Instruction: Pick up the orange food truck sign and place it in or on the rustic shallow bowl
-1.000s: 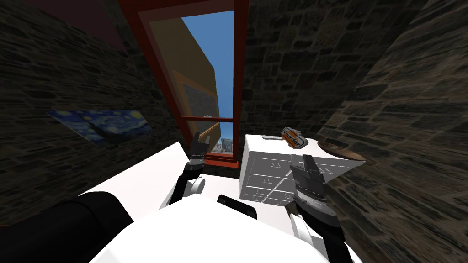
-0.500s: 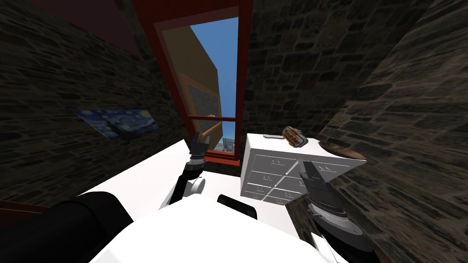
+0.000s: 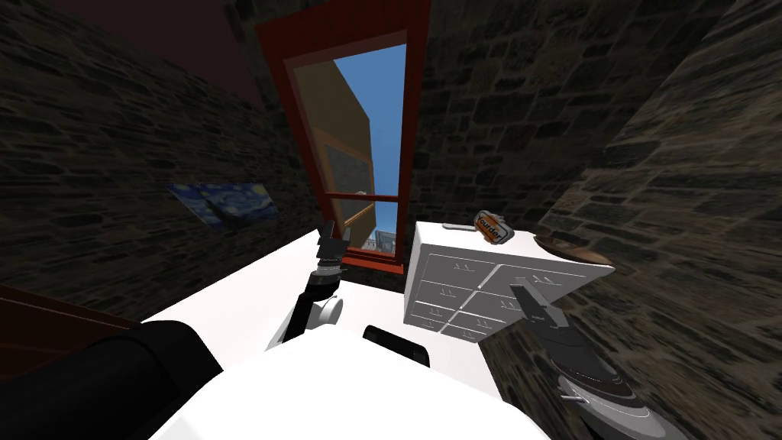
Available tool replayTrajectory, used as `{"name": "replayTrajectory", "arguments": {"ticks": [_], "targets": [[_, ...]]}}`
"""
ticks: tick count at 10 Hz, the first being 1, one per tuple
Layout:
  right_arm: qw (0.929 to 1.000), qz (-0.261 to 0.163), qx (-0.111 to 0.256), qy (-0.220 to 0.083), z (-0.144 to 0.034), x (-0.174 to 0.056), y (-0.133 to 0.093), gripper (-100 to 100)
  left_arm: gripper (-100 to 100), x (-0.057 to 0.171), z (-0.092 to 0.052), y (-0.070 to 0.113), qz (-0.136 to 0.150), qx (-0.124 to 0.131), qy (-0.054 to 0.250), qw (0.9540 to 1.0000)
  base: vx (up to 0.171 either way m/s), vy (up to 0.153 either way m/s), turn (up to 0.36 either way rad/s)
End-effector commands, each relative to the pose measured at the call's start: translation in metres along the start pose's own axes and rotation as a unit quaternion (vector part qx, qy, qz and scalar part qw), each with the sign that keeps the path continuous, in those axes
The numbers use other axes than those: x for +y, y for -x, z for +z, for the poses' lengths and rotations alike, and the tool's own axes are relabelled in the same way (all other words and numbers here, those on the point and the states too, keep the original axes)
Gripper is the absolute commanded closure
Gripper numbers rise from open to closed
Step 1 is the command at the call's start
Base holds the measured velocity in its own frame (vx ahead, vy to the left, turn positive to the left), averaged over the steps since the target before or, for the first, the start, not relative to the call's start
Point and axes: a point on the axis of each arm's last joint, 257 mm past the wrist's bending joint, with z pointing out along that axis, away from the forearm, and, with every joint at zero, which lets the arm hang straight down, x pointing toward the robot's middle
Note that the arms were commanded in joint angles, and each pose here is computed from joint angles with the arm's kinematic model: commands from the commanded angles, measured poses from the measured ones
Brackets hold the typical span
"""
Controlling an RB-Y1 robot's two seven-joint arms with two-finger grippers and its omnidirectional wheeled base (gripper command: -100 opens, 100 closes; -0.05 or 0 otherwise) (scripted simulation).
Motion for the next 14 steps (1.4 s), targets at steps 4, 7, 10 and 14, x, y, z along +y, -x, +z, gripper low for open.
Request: {"name": "replayTrajectory", "arguments": {"ticks": [4, 7, 10, 14], "targets": [[0.9897, -0.119, 0.078, 0.02, -0.025, -0.008, 0.005, -100, 0, 0.0, 0.0, 0.0, 0.0, 0.0, 0.0, 1.0, -0.08, -0.007, 0.084], [0.9639, -0.21, 0.156, 0.049, -0.051, -0.013, 0.002, -100, 0, 0.0, 0.0, 0.0, 0.0, 0.0, 0.0, 1.0, -0.068, -0.001, 0.105], [0.9386, -0.274, 0.199, 0.067, -0.063, -0.02, 0.013, -100, 0, 0.0, 0.0, 0.0, 0.0, 0.0, 0.0, 1.0, -0.072, -0.008, 0.083], [0.8802, -0.365, 0.282, 0.112, -0.088, -0.029, 0.021, -100, 0, 0.0, 0.0, 0.0, 0.0, 0.0, 0.0, 1.0, -0.06, -0.005, 0.096]]}}
